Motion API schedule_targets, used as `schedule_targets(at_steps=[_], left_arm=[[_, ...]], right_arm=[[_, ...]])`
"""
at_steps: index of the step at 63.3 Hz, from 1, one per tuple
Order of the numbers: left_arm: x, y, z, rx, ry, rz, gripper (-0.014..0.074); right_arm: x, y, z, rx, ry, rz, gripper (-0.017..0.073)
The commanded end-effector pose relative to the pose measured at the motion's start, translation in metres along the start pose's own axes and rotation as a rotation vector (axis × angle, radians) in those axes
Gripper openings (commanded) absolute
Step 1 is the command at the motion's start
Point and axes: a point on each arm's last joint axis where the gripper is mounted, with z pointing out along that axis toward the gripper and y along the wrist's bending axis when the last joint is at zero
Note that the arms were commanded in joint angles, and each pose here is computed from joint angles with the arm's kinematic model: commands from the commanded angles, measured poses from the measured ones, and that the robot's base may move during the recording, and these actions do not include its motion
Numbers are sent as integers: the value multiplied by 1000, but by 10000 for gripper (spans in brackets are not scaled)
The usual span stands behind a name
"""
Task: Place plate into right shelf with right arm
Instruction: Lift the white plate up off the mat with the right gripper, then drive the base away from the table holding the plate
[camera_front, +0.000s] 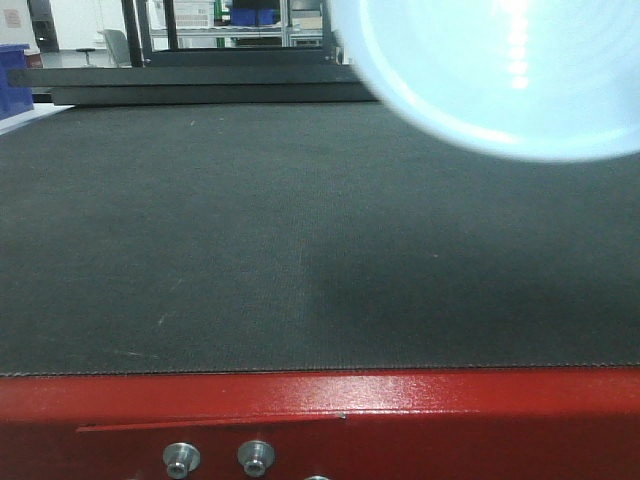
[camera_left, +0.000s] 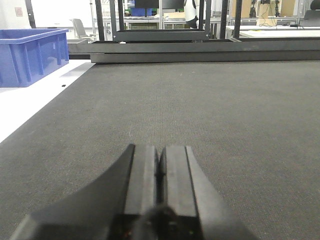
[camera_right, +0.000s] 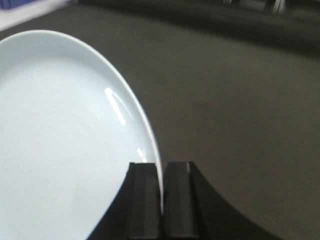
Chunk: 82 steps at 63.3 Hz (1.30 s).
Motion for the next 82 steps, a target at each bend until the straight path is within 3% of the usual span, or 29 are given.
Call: schedule_targets(at_steps=[1, 26, 82], left_arm=[[-6, 2, -1, -24, -88, -4, -47], [-6, 2, -1, -24, -88, -4, -47], [-6, 2, -1, -24, -88, -4, -47]], right_arm=[[-25, -1, -25, -5, -216, -45, 53], [-41, -3, -86, -19, -539, -37, 55], [-41, -3, -87, -19, -541, -37, 55]])
